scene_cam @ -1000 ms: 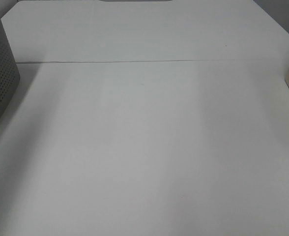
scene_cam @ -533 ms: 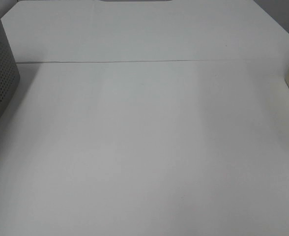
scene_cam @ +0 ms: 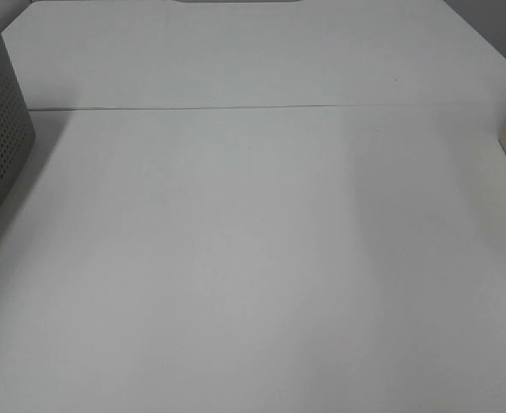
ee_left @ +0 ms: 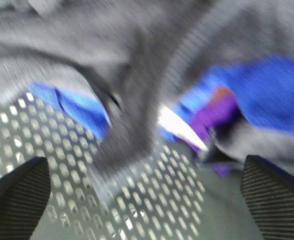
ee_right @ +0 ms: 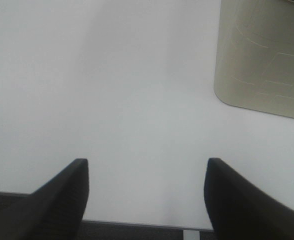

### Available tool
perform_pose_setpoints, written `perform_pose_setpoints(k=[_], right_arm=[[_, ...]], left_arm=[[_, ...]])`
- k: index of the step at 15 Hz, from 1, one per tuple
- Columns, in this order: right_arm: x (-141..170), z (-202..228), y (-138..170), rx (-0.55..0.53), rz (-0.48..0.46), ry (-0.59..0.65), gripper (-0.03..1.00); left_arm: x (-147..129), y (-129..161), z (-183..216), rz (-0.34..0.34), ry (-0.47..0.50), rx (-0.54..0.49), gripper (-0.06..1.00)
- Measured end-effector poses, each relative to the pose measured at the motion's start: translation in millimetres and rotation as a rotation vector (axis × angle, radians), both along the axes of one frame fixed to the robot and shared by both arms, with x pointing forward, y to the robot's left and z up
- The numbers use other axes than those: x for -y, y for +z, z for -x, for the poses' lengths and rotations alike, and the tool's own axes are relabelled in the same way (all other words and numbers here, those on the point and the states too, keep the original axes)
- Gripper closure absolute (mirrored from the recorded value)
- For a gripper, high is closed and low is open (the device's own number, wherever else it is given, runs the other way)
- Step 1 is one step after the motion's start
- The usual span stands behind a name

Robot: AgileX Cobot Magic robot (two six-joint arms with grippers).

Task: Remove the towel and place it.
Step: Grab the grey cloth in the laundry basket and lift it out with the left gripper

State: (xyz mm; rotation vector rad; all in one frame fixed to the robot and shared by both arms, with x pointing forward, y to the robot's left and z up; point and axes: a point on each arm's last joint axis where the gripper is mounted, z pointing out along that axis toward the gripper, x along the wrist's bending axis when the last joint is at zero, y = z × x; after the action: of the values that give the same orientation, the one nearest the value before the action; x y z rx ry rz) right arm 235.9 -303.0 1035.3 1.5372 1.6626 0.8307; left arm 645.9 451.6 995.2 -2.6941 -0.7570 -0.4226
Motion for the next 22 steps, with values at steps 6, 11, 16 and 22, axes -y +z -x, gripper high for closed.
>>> perform_pose_setpoints(k=[6,11,16,22], right_arm=[[0.0,0.0,0.0,0.000,0.000,0.000,0.31],[0.1,0.0,0.0,0.000,0.001,-0.001,0.31],[0.1,0.0,0.0,0.000,0.001,-0.001,0.31],[0.1,0.0,0.0,0.000,0.001,-0.001,0.31]], left_arm=[[-2.6,-26.3,-18.4,0.054,0.001,-0.064,0.25],[-2.6,-25.8,-18.6,0.071,0.093,-0.028,0.93],[2.2,-24.6,-18.4,0.090,0.117,-0.027,0.94],[61.8,117.5,-9.6,0.097,0.132,0.274,0.94]])
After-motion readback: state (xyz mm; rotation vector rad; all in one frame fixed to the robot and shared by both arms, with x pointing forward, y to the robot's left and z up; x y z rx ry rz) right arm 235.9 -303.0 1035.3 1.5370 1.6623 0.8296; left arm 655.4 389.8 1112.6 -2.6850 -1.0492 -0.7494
